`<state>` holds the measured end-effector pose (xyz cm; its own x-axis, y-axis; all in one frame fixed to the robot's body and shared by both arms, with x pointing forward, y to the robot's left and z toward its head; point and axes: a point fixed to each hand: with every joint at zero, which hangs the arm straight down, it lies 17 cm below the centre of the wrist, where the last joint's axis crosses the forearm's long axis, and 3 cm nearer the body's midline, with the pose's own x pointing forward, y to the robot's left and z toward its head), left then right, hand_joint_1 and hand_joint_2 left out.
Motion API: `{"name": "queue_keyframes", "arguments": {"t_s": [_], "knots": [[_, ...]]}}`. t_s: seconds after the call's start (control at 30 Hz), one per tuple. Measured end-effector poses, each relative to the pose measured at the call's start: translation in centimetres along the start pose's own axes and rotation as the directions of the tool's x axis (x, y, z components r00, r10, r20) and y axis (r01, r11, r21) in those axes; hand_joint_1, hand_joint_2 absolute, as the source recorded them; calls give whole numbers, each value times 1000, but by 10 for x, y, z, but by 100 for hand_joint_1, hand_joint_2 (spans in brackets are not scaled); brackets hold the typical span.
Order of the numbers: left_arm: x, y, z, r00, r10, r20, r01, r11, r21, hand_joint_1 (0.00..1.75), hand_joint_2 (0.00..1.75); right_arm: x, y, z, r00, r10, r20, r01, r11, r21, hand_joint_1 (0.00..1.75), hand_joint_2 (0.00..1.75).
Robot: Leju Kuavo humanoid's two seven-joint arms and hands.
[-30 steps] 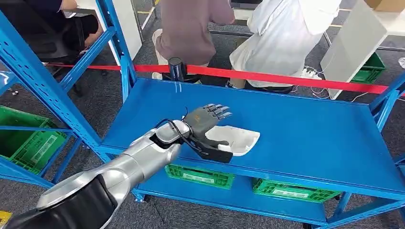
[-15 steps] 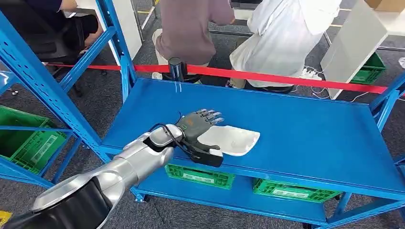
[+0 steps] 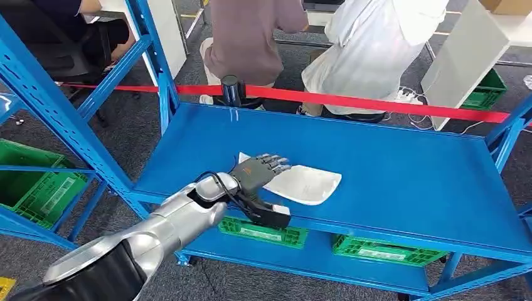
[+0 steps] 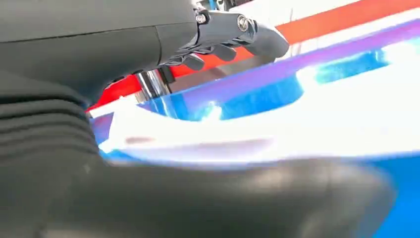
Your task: Take the parts from the cabinet and place them on the table.
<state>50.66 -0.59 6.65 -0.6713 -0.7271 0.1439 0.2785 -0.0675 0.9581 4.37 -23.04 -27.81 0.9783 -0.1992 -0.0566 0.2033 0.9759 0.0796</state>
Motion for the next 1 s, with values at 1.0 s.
{"name": "queue_keyframes", "arguments": {"t_s": [1.0], "knots": [[43,8,-12,997,80,7,-80,992,101,0,175,3,-1,0,1000,-10,14,10,1000,-3,0,0]]}}
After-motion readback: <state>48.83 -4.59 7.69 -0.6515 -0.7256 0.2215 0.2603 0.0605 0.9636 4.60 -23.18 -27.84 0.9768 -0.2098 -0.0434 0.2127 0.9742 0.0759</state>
